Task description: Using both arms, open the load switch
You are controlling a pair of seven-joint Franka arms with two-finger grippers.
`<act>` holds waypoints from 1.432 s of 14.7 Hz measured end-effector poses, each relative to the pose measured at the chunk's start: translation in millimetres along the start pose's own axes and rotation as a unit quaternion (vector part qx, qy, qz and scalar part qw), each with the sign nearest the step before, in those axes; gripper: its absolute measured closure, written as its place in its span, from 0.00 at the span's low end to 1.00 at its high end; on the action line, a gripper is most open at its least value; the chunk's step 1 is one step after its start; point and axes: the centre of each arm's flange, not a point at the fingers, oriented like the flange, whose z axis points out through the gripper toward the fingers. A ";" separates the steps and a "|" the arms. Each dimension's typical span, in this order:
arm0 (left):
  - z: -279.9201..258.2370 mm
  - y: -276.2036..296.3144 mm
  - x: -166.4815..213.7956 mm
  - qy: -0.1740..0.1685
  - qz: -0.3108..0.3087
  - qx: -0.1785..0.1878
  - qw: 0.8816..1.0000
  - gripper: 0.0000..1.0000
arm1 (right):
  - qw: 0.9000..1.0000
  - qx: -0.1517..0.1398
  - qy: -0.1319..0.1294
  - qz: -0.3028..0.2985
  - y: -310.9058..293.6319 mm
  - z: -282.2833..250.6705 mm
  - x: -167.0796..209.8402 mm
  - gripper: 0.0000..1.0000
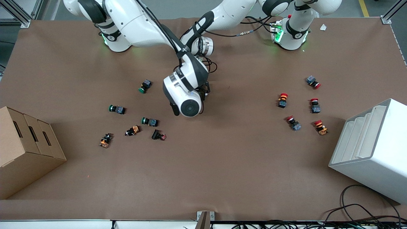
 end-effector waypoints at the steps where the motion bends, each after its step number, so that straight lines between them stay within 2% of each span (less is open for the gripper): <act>1: 0.0 0.0 0.0 0.000 0.000 0.000 1.000 0.00 | 1.000 -0.007 -0.006 -0.016 4.8 -23.4 15.4 0.00; 3: 0.0 0.0 0.0 0.000 0.000 0.000 1.000 0.00 | 0.999 0.001 -0.013 -0.049 11.9 -69.7 51.8 0.00; 4: 0.0 0.0 0.0 0.000 0.000 0.000 1.000 0.00 | 0.997 0.015 -0.006 -0.070 13.6 -89.7 72.9 0.00; 6: 0.0 0.1 0.1 0.000 0.000 0.000 1.000 0.00 | 0.990 0.043 0.028 -0.130 21.0 -125.9 115.0 0.00; 8: 0.0 0.1 0.1 0.000 -0.001 0.000 1.000 0.00 | 0.977 0.058 0.062 -0.196 30.8 -151.9 150.0 0.00; 9: 0.1 0.1 0.2 0.000 -0.001 0.000 1.000 0.00 | 0.969 0.069 0.069 -0.227 34.5 -164.2 168.8 0.00; 11: 0.1 0.2 0.3 0.000 -0.001 0.000 1.000 0.00 | 0.948 0.105 0.074 -0.290 42.7 -192.9 218.8 0.00; 14: 0.2 0.6 1.5 -0.002 -0.004 0.001 1.000 0.00 | 0.912 0.146 0.094 -0.373 69.2 -231.3 297.7 0.00; 18: 0.9 1.9 6.1 -0.012 -0.015 0.006 1.000 0.00 | 0.868 0.161 0.148 -0.445 108.3 -267.5 353.8 0.00; 21: 1.8 4.2 15.3 -0.039 -0.021 0.020 0.999 0.00 | 0.839 0.164 0.170 -0.490 135.1 -285.1 379.9 0.00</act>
